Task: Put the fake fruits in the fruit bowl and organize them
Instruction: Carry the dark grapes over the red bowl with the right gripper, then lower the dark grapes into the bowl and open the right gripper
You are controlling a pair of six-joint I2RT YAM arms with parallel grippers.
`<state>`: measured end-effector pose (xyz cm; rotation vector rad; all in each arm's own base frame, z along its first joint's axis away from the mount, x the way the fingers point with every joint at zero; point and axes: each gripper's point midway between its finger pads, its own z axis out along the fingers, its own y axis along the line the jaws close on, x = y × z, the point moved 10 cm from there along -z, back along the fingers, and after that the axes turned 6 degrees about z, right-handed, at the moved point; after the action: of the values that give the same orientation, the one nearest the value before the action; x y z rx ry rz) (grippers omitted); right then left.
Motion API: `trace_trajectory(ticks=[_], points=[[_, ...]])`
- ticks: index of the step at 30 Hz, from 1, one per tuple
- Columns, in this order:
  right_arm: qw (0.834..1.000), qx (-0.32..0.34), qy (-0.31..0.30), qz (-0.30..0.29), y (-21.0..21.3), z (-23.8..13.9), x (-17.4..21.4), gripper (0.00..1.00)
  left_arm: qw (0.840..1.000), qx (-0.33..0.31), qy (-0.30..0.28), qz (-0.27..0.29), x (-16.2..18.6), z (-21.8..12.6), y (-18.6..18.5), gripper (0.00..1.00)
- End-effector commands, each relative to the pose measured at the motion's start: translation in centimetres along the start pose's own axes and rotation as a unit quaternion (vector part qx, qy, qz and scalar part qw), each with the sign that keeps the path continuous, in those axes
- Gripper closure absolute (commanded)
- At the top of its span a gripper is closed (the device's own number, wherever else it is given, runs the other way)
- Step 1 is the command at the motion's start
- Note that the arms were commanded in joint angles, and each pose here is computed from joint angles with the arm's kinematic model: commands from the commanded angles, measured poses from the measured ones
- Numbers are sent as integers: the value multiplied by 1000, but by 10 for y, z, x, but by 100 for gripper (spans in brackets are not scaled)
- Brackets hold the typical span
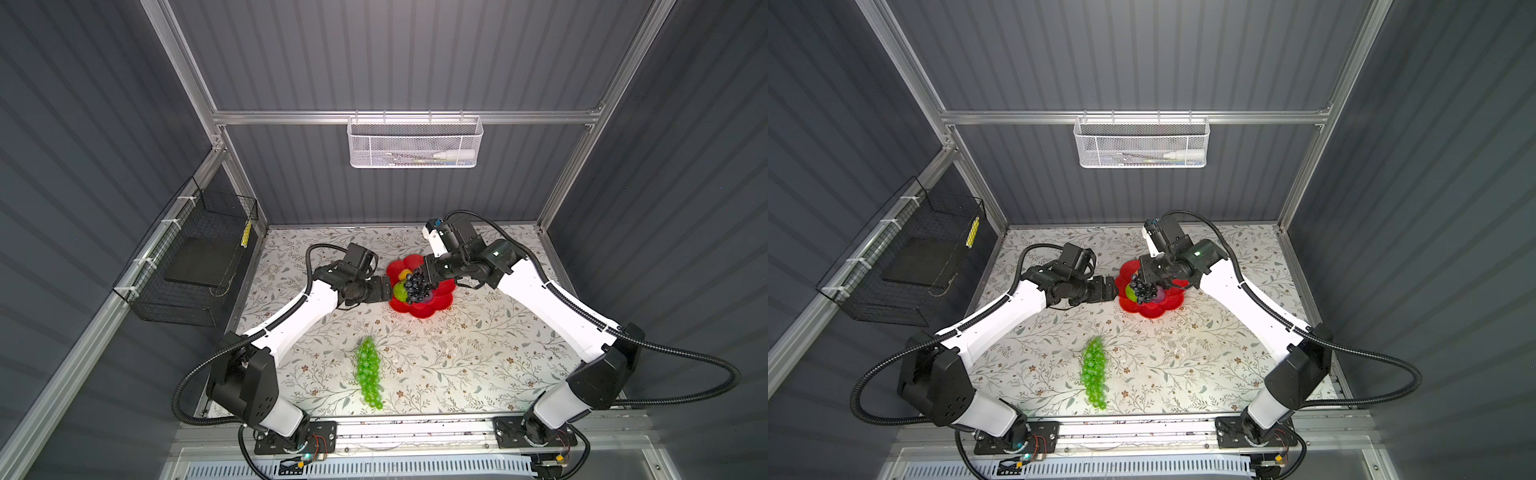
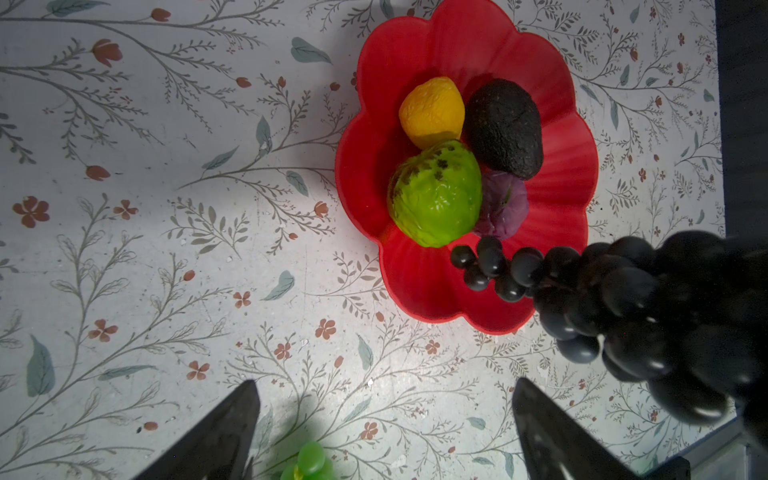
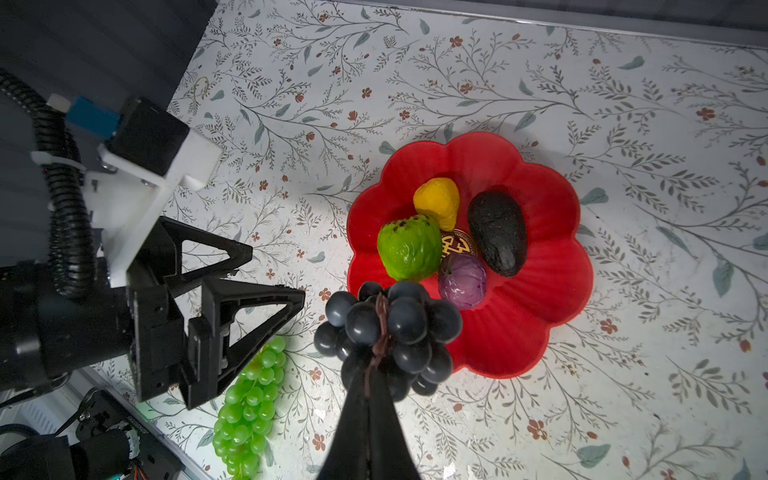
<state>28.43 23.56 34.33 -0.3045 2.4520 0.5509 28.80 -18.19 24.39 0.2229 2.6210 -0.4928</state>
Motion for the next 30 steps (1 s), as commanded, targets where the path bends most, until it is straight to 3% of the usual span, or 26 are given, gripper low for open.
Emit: trace_trajectory(ticks=[1,20,30], points=[[1000,-12,-5,-10,4,7,-4,100,1000,-6,-8,-3,1,-6,3,5],[999,0,47,1,-37,29,25,100,1000,-8,-3,-10,-4,-1,2,5],[999,31,28,2,-70,42,26,100,1000,-12,4,-16,-6,4,2,5]])
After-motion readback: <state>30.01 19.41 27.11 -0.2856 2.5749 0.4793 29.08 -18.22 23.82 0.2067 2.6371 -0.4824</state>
